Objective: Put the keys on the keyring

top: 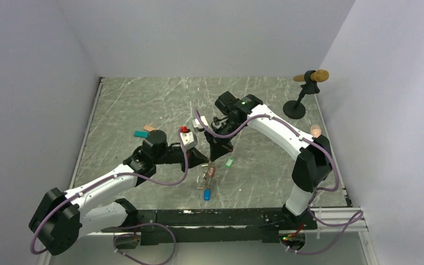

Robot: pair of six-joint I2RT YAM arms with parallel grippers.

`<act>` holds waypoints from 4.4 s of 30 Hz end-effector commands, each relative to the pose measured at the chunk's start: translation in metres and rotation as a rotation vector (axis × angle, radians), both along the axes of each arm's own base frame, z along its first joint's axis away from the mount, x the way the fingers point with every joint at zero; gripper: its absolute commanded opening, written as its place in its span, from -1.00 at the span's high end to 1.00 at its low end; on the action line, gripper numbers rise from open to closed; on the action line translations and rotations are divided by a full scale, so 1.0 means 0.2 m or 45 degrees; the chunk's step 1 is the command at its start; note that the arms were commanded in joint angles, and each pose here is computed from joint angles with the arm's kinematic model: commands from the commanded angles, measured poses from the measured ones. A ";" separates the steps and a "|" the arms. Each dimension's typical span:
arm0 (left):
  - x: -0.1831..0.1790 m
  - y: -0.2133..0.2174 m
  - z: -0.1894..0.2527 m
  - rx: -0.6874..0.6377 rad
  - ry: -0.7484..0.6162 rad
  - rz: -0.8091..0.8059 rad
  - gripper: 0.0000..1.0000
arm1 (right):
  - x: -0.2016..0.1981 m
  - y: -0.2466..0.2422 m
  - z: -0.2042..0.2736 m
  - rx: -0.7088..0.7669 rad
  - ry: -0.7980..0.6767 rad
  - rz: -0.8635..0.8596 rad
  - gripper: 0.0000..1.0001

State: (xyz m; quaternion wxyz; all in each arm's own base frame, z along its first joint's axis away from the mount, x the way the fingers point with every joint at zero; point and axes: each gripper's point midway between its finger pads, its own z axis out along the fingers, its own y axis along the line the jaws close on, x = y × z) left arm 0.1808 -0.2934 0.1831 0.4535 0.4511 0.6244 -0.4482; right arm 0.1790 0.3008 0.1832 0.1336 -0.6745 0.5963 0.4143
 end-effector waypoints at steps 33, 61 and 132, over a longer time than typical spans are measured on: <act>-0.12 0.12 0.26 -0.278 -0.496 0.010 1.00 | -0.10 -0.03 0.20 0.603 -0.141 0.210 0.07; -0.11 0.14 0.28 0.099 -0.742 -0.038 1.00 | -0.04 0.10 0.20 0.502 -0.285 0.151 0.12; 0.04 0.17 0.25 0.021 -0.481 0.301 -0.11 | 0.17 -0.06 0.20 -0.319 -0.370 0.023 1.00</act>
